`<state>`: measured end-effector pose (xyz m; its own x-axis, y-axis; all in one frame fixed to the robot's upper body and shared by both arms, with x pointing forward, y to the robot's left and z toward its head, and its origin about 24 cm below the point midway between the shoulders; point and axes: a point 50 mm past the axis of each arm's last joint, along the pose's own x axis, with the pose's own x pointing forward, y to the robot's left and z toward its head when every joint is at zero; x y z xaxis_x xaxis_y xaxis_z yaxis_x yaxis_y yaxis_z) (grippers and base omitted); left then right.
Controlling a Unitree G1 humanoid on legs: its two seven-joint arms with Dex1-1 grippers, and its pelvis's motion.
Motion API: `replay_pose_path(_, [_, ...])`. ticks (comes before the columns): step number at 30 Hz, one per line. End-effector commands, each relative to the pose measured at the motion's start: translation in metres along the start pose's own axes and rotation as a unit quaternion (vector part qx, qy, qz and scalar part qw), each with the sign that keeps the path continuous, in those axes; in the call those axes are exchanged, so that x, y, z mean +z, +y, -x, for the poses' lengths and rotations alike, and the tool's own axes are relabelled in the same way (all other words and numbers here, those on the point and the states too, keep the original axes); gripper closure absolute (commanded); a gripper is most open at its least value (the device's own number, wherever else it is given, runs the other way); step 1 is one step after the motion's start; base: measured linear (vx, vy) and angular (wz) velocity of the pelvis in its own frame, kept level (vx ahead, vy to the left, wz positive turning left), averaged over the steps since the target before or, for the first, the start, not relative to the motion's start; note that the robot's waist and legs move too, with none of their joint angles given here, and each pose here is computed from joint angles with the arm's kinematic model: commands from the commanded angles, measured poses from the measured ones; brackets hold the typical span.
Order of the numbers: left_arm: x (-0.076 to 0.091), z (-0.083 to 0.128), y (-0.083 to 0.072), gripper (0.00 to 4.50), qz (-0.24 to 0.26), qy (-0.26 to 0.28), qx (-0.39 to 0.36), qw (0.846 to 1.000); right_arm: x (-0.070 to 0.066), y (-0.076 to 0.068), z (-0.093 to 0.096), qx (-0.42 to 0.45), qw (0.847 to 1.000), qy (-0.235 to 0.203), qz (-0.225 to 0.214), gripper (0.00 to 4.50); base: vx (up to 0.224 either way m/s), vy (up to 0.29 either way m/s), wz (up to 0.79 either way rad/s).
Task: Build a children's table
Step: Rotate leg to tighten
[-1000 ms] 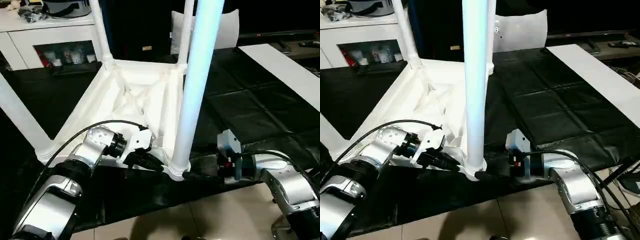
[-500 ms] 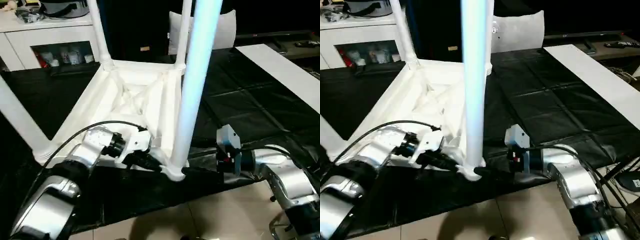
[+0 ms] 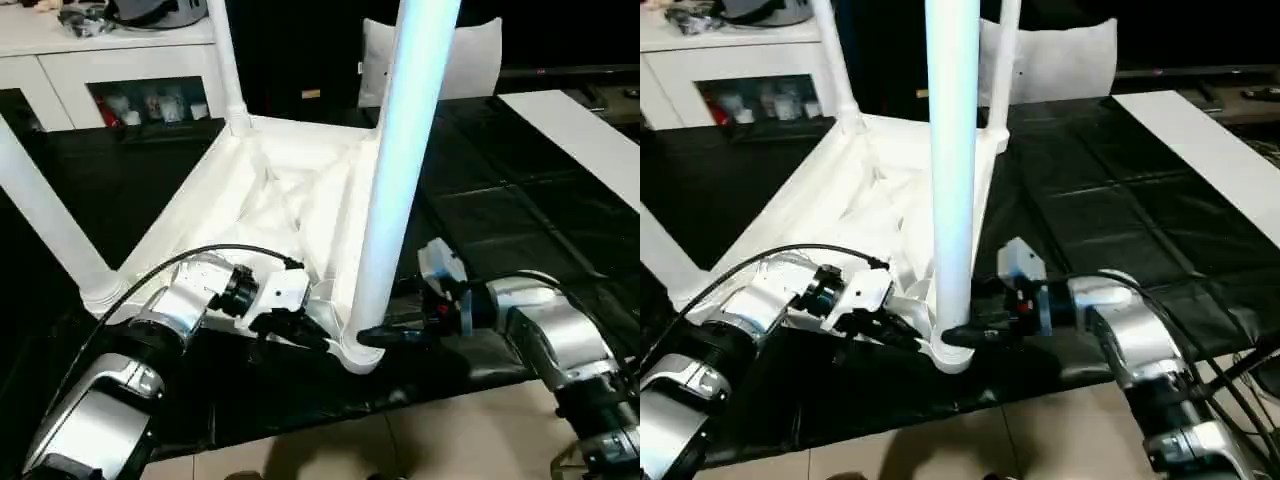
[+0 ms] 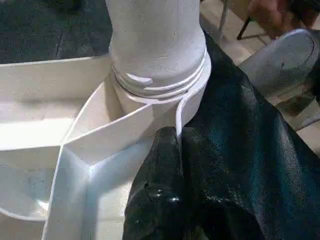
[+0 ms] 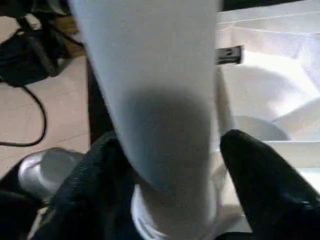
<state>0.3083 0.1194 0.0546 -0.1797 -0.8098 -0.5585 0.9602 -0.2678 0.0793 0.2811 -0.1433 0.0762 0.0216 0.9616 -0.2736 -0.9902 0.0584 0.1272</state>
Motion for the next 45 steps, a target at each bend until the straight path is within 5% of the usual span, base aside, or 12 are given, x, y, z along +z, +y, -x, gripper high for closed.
replay_pose_path(1, [0.002, -0.005, 0.0, 4.5, -0.017, 0.024, -0.029, 0.999, 0.001, -0.002, 0.0, 0.01, 1.0, 0.002, -0.007, 1.57, 0.0, 0.0, 0.0])
replay_pose_path(11, [0.0, -0.002, 0.0, 4.5, -0.012, 0.031, -0.028, 0.999, -0.001, -0.004, -0.002, 0.019, 1.0, 0.013, -0.02, 2.4, 0.0, 0.0, 0.0])
replay_pose_path(18, [-0.001, 0.0, 0.0, 4.5, 0.018, 0.019, -0.014, 1.0, -0.001, -0.001, -0.007, 0.022, 0.999, -0.002, -0.031, 2.53, 0.0, 0.0, 0.0])
replay_pose_path(26, [0.0, 0.004, 0.001, 4.5, 0.082, 0.013, 0.068, 0.994, -0.008, 0.0, -0.025, -0.104, 0.994, -0.017, -0.042, 2.55, 0.0, 0.0, 0.0])
replay_pose_path(34, [0.02, -0.034, 0.003, 4.5, 0.123, -0.045, 0.12, 0.984, -0.005, -0.015, -0.053, -0.261, 0.96, -0.059, -0.087, 2.57, -0.006, 0.004, -0.01])
replay_pose_path(39, [0.035, -0.053, 0.017, 4.5, 0.148, -0.054, 0.187, 0.97, 0.002, -0.039, -0.062, -0.396, 0.907, -0.077, -0.121, 2.57, 0.026, -0.019, -0.01])
replay_pose_path(42, [0.038, -0.054, 0.021, 4.5, 0.158, -0.054, 0.211, 0.963, 0.005, -0.043, -0.065, -0.422, 0.893, -0.081, -0.137, 2.57, 0.038, 0.024, -0.18])
replay_pose_path(45, [0.039, -0.05, 0.03, 4.5, 0.166, -0.046, 0.267, 0.948, 0.011, -0.047, -0.068, -0.439, 0.885, -0.098, -0.119, 1.87, 0.0, 0.0, 0.0])
